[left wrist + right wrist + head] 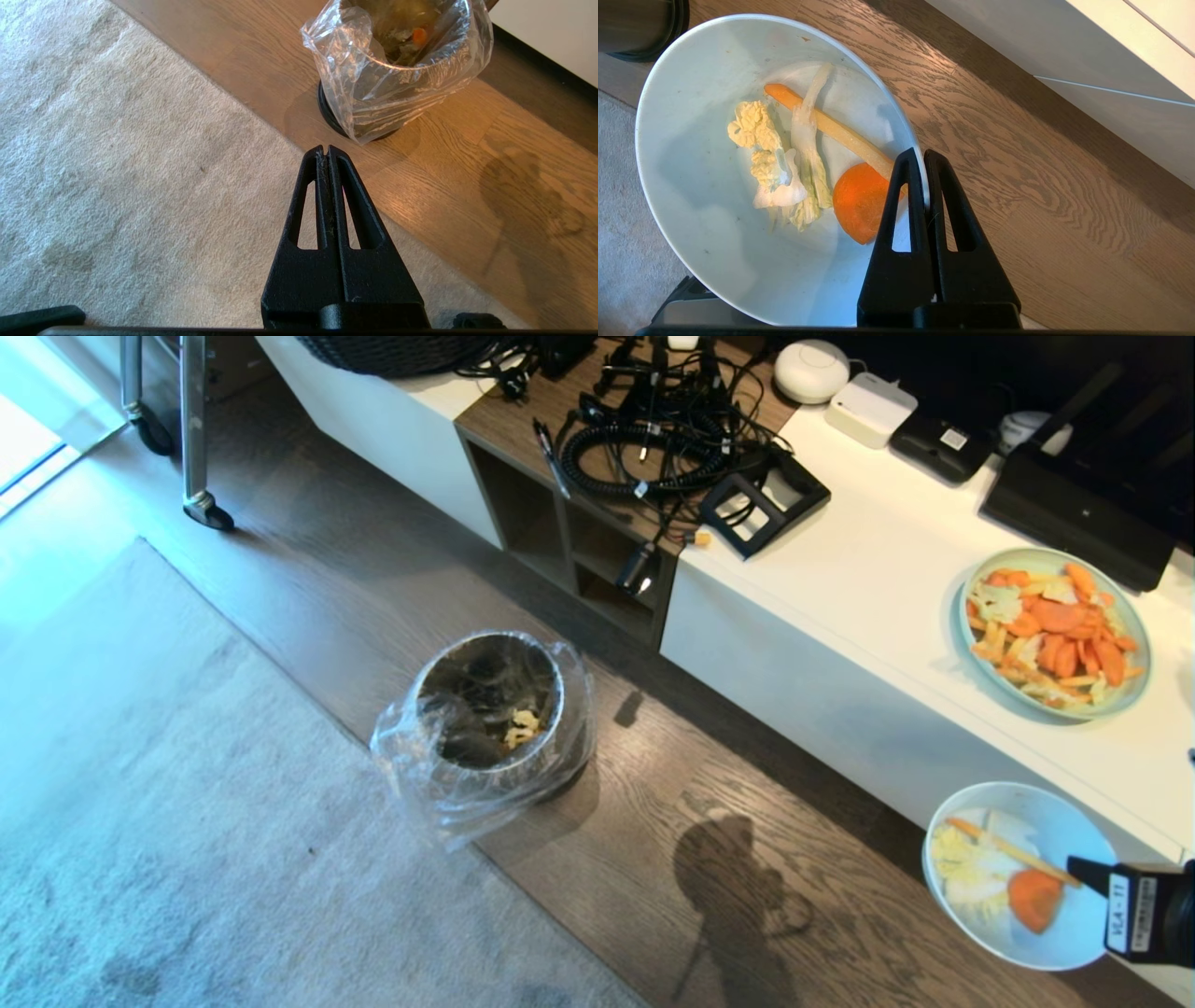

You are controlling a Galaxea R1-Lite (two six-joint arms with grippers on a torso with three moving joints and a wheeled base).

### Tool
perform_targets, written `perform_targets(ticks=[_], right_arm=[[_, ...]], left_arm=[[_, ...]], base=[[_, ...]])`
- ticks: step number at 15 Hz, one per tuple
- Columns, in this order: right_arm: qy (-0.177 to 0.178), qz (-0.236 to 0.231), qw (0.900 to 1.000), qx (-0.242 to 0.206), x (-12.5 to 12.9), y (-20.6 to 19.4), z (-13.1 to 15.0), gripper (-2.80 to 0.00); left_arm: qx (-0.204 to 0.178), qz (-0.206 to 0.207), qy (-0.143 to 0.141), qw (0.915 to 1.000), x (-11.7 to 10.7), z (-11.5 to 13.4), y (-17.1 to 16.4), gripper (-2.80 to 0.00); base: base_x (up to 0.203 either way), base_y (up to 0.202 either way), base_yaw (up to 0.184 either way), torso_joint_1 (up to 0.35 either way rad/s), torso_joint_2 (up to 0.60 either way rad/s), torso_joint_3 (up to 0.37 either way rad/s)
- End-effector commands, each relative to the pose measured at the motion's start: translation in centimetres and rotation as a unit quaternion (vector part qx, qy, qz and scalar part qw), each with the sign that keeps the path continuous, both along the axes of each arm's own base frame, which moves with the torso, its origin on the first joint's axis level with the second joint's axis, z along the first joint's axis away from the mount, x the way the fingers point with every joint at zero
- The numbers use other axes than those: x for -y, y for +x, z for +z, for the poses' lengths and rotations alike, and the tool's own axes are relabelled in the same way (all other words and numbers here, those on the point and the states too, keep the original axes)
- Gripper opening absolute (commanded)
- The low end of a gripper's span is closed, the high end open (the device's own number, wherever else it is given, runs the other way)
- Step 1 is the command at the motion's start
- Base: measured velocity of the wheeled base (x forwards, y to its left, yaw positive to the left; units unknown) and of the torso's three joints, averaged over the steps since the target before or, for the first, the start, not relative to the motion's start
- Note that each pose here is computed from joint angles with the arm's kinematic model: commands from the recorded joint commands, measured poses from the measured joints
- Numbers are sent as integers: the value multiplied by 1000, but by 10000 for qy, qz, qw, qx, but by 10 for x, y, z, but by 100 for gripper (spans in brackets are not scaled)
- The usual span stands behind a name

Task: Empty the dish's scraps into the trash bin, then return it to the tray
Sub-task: Move the bowl over the trash can

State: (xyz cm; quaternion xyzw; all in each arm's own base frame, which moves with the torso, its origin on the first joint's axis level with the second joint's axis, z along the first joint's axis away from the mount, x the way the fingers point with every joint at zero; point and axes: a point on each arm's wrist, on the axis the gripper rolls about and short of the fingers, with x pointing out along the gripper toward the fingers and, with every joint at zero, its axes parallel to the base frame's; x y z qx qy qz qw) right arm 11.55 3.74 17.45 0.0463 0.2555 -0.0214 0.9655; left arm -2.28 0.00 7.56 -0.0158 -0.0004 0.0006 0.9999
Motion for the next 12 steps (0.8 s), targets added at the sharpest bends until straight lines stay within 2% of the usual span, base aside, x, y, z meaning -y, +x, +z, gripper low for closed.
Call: perform_targets(ticks=[1,5,12], right_arm=[[1,-11,10000,1,0,0,0,-280],[0,-11,10000,-2,0,0,0,-280],[-8,-26,10000,-11,0,0,-1,-280]], left_arm=[[3,8,-3,10000,0,0,0,-280],[3,9,-3,10000,0,0,0,-280],[3,1,-3,10000,0,0,0,-280]], base=[[0,0,0,0,0,0],[1,-3,20,1,2,-1],[2,-11,174,1,3,1]])
